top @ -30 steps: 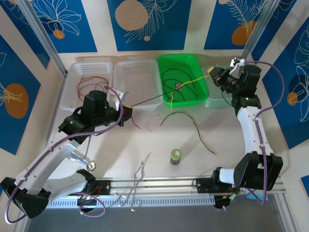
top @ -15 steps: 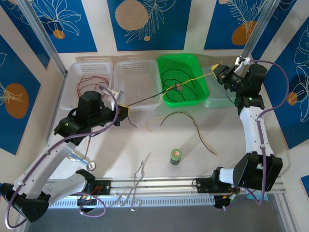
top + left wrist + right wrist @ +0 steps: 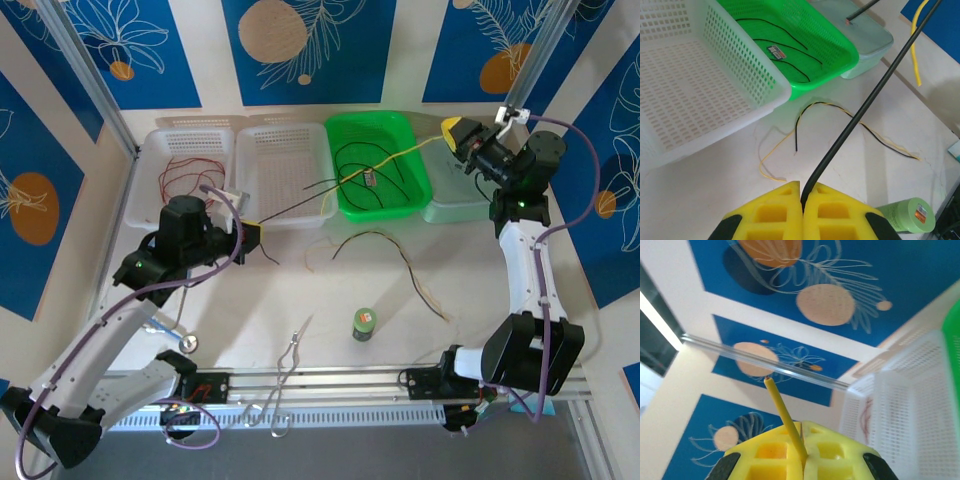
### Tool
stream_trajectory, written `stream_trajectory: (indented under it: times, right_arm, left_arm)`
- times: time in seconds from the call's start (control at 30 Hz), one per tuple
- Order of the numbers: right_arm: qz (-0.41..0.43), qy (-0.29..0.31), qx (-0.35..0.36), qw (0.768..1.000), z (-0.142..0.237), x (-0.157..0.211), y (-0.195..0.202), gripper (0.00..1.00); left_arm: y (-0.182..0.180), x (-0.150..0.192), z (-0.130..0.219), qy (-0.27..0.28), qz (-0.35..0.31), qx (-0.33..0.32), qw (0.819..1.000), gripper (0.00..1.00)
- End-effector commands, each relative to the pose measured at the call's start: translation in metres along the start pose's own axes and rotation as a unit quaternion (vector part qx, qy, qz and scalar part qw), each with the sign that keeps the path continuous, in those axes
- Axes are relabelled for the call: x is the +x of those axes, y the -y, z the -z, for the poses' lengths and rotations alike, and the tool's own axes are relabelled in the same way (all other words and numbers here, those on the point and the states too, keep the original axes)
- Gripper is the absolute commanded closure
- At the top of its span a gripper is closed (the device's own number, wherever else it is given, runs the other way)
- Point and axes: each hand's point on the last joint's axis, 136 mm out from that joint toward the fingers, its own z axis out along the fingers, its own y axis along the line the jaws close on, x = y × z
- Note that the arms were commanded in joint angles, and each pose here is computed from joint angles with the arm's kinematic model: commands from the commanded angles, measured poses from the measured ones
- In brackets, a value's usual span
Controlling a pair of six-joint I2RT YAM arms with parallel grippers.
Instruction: Untangle the cables
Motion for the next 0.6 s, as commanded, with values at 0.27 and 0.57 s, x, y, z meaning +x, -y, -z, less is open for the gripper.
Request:
stream_trajectory:
  times: [0.27, 0.57]
  right_arm:
    - [-0.044, 0.044, -0.155, 0.986, -0.03, -0.003, -0.093, 1.0]
    - [-0.056, 0.013, -0.16, 0.985, -0.06, 0.035, -0.094, 1.0]
  left_arm:
    - [-0.005, 0.008, -0.038, -0.022, 0.067, 0.028, 0.997, 1.0]
    - [0.038, -0.01, -0.076, 0.02, 0.086, 0.124, 0.988, 1.0]
